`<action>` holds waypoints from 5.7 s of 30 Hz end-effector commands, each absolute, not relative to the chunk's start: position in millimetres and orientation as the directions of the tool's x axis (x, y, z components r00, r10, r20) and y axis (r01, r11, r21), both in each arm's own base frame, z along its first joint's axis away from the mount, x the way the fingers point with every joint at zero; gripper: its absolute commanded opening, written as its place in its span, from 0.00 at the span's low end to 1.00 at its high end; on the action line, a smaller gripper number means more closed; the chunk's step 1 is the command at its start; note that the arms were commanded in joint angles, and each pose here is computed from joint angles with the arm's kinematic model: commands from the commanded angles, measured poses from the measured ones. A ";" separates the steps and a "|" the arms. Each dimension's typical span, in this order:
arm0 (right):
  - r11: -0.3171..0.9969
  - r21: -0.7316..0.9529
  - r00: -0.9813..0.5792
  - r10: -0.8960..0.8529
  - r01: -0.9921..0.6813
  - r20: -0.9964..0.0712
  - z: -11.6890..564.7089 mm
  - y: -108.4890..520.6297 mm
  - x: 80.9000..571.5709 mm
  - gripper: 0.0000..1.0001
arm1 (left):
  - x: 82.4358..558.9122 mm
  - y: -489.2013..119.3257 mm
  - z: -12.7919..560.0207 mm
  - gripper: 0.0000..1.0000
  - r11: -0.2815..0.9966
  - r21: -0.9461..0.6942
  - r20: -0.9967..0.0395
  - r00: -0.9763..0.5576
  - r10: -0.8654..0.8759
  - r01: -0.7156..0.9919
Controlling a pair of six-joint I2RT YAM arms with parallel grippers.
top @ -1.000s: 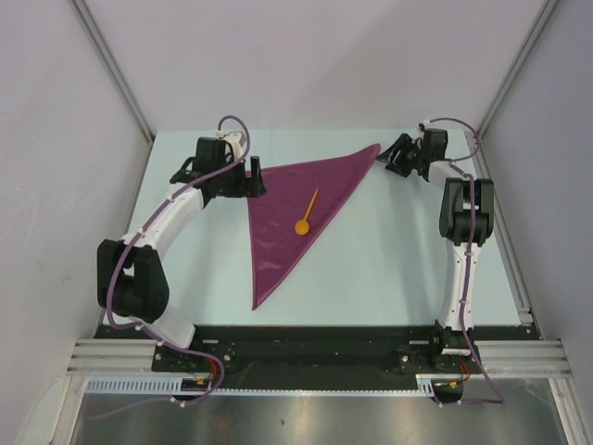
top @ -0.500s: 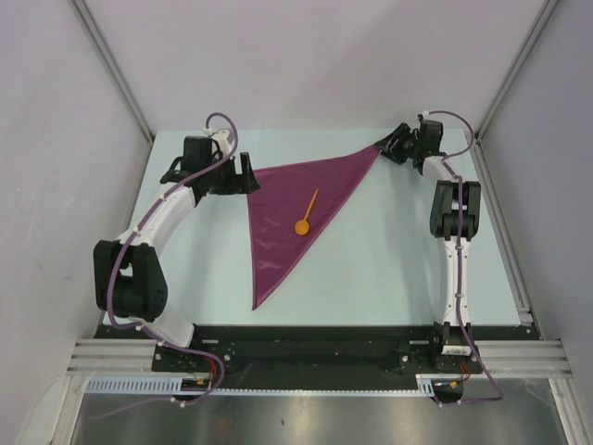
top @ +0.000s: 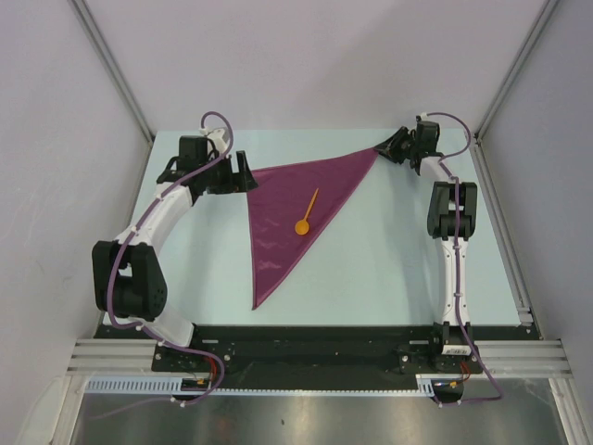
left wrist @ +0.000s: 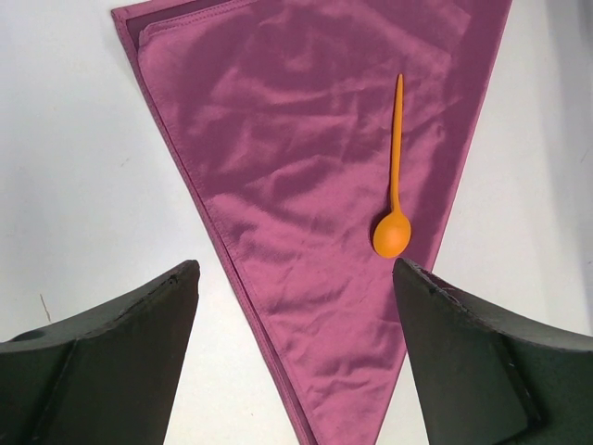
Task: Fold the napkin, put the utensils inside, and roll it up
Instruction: Fold the napkin at the center of the board.
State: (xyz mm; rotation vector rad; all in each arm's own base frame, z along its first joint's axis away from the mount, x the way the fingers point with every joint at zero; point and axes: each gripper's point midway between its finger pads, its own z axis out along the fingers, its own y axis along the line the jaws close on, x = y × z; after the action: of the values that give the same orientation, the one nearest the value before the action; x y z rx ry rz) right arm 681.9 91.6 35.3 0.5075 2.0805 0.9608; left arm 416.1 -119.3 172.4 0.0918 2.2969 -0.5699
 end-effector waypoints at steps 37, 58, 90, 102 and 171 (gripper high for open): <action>0.340 0.771 -0.484 0.625 -0.538 -0.613 231.2 200.8 600.0 0.00 | 407.6 -111.4 216.4 0.90 0.877 -0.396 -0.760 -0.633 -0.147 0.272; 0.182 0.877 -0.798 0.364 -0.444 -0.480 161.7 336.8 426.1 0.00 | 394.4 -121.7 242.3 0.90 0.836 -0.438 -0.779 -0.603 -0.169 0.332; 0.244 0.844 -0.830 0.189 -0.478 -0.525 132.3 356.9 345.4 0.51 | 394.2 -121.7 239.2 0.91 0.834 -0.445 -0.772 -0.612 -0.172 0.326; 0.439 0.331 -0.489 -0.318 -0.835 -0.812 138.5 385.4 275.1 0.54 | 393.5 -116.8 246.4 0.91 0.850 -0.422 -0.789 -0.589 -0.172 0.317; 0.139 -0.273 0.087 -0.731 -0.952 -0.677 49.1 477.9 154.4 0.02 | 396.3 -102.7 246.2 0.91 0.855 -0.435 -0.781 -0.590 -0.204 0.281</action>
State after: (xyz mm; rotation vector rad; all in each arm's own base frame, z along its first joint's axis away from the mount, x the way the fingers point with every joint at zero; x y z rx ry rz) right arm 140.6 471.7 26.5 -1.7323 1.6813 0.3188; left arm 398.7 -104.5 231.5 0.0625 2.1440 -0.6437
